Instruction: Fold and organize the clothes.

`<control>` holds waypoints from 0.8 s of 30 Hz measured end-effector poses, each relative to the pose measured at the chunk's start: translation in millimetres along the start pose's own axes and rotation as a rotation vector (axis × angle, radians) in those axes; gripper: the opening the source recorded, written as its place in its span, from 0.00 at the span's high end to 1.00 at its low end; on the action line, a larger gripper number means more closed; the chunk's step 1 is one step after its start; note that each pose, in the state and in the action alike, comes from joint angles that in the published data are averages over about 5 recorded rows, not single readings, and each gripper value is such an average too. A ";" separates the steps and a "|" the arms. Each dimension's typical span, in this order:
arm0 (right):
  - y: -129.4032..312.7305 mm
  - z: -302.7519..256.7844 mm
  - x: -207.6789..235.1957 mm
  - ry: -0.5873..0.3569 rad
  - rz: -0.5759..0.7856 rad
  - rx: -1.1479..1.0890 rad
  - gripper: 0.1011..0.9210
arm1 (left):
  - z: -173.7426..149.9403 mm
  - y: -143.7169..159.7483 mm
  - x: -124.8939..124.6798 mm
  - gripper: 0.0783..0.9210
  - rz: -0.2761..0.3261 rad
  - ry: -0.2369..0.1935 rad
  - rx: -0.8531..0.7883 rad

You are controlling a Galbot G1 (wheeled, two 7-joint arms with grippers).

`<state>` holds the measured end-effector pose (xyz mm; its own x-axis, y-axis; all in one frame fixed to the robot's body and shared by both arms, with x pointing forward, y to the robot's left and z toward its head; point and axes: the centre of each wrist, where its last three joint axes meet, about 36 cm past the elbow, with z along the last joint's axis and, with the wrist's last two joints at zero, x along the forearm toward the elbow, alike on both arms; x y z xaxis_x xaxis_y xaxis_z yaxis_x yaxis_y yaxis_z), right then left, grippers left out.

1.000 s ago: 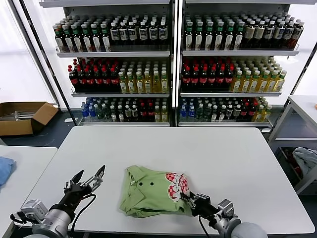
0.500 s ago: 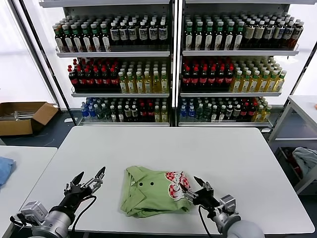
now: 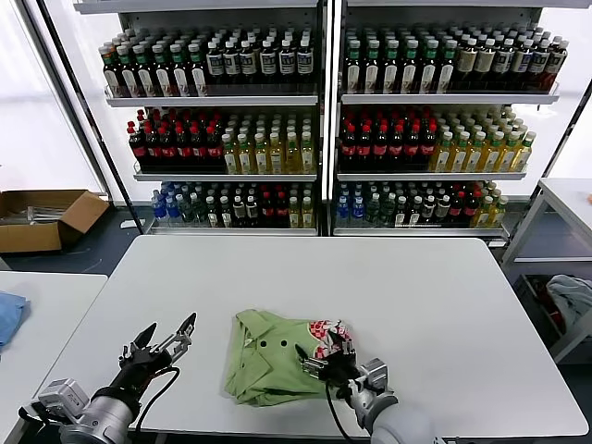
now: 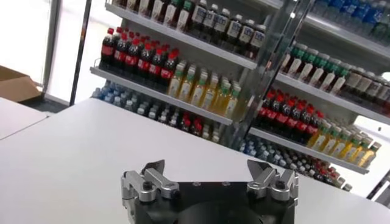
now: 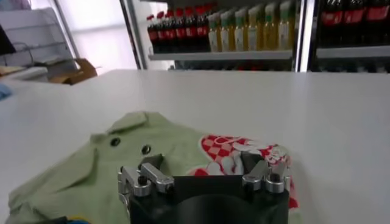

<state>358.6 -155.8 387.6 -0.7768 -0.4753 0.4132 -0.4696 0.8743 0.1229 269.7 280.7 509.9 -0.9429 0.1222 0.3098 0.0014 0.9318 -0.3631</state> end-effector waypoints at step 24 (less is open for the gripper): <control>-49.8 -42.0 70.1 -0.356 0.226 0.040 0.12 | 2.1 24.3 -11.0 0.12 0.000 -0.076 -0.053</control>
<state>345.2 -228.5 448.4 -0.9553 -0.2824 0.0875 -0.2811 0.9593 0.0274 279.4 301.3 495.8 -0.9654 0.0974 0.2417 0.0168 0.9489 -0.3151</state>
